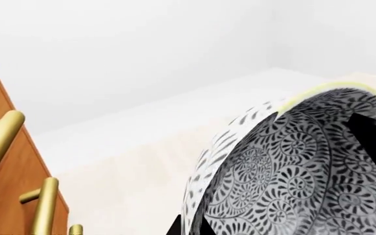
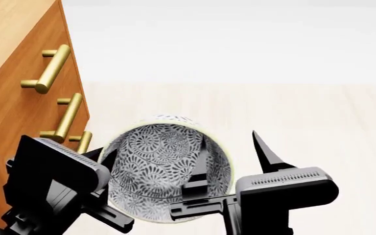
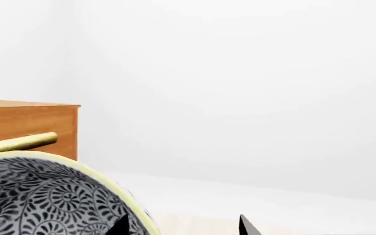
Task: Put the bowl on top of the cabinet.
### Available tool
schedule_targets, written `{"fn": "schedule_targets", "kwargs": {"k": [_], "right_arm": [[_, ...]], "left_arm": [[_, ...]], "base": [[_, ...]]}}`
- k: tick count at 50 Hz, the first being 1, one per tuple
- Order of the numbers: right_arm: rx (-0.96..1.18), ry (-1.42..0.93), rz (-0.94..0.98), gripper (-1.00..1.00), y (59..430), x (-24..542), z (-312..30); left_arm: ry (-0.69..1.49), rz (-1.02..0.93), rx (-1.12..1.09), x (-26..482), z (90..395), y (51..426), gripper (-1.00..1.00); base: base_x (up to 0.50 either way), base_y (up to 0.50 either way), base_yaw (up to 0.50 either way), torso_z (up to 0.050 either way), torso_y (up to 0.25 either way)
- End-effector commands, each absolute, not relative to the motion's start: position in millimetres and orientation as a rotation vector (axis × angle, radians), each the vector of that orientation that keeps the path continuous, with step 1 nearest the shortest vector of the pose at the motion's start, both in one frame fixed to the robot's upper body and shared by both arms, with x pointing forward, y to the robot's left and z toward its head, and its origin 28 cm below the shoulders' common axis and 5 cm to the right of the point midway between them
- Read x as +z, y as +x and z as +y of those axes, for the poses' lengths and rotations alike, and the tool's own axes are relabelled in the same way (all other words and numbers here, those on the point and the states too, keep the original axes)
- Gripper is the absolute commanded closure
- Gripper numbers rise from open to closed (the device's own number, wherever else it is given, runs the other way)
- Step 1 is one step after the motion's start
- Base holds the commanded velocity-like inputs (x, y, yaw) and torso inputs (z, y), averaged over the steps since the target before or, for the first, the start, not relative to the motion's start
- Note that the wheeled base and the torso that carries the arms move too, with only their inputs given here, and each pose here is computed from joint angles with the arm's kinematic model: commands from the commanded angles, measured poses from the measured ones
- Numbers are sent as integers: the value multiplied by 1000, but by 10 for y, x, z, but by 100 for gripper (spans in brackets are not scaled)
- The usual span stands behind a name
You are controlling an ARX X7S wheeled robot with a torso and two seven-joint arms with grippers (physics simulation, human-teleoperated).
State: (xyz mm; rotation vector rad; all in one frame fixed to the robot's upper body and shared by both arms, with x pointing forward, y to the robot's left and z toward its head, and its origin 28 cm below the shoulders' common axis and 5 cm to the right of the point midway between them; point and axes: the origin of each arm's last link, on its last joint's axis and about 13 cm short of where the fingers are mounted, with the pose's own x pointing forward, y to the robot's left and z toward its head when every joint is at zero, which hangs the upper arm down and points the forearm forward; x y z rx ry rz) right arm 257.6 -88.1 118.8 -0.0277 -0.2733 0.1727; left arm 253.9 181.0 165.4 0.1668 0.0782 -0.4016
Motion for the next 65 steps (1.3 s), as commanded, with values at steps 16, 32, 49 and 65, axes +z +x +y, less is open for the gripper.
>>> {"fn": "schedule_targets", "kwargs": {"k": [16, 32, 49, 65], "right_arm": [[189, -20, -276, -100, 2609, 1199, -904], [185, -13, -274, -100, 2605, 1184, -938], [171, 16, -262, -100, 2601, 1111, -1006], [120, 150, -263, -100, 2486, 916, -1253]], "left_arm": [[143, 58, -387, 1658, 1825, 2565, 100], [158, 33, -401, 1723, 1727, 2726, 100], [221, -27, -368, 1869, 1669, 2964, 100], [263, -50, -349, 2019, 1542, 3200, 100]], "base": [[0, 0, 0, 0, 1], [0, 0, 0, 1, 1], [0, 0, 0, 0, 1], [0, 0, 0, 0, 0]]}}
